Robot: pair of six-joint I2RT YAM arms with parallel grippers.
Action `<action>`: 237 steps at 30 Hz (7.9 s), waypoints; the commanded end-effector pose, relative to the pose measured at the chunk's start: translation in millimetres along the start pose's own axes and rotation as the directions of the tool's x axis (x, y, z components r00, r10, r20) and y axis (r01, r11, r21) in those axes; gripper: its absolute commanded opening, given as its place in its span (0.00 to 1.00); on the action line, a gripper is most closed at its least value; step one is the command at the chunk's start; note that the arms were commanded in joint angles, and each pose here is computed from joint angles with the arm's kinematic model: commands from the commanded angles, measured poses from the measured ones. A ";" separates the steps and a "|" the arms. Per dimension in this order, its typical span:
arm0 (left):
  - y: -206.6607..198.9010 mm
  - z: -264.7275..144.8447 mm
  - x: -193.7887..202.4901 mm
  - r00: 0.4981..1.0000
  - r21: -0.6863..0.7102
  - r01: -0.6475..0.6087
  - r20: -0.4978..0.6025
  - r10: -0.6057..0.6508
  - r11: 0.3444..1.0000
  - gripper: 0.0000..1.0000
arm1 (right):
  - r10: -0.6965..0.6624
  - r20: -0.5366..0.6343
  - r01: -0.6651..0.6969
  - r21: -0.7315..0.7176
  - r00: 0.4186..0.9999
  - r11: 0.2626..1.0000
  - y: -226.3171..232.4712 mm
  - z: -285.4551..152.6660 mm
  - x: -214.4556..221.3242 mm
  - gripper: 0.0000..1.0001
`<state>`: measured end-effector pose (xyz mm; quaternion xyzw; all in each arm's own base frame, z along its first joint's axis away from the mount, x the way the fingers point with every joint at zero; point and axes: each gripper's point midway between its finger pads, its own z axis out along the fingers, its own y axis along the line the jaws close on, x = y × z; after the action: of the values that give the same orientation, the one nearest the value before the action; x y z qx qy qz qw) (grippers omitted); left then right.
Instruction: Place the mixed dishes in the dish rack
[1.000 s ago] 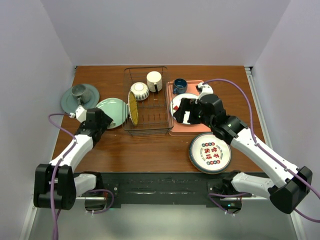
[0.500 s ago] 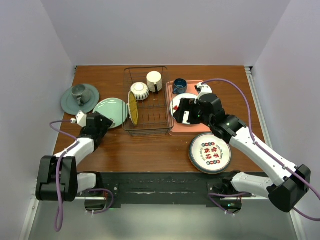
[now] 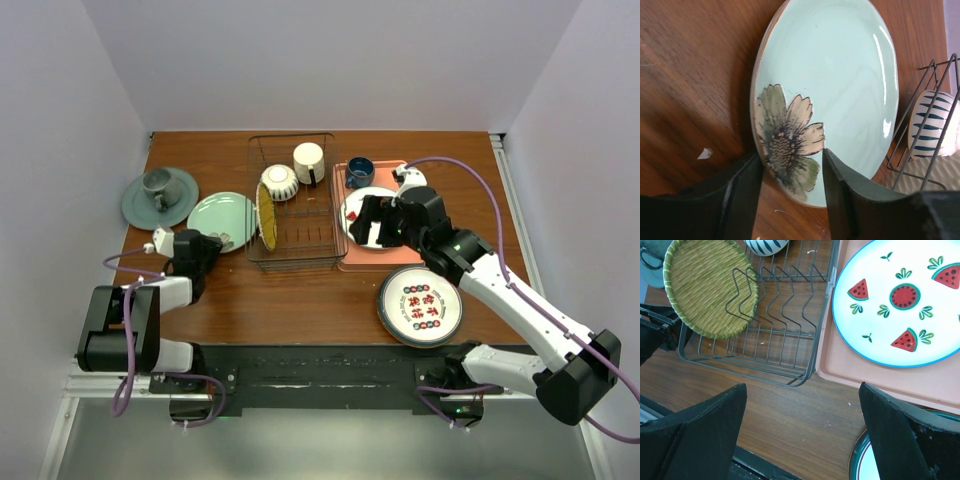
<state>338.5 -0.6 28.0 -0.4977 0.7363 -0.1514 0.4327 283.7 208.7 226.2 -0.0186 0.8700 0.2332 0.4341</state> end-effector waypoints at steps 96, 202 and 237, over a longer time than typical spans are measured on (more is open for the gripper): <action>-219.3 -271.7 -68.2 0.976 0.756 -0.024 -0.124 0.180 0.655 0.00 | 0.073 0.163 0.052 -0.651 0.984 0.758 182.1 41.5 -63.4 0.97; -332.0 -188.5 -63.9 0.613 0.173 -0.786 0.332 0.717 0.593 0.00 | 0.090 0.169 -0.095 0.024 0.982 0.995 33.2 32.0 -38.1 0.89; -265.6 -128.5 8.2 0.434 -0.096 -0.885 0.185 0.881 0.456 0.00 | 0.109 0.111 -0.113 0.037 0.988 0.993 26.2 46.0 -19.7 0.88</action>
<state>382.9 -152.0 248.1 0.0052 0.8646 0.1618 0.4756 320.6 245.9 212.6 0.0434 0.8613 0.2212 0.4553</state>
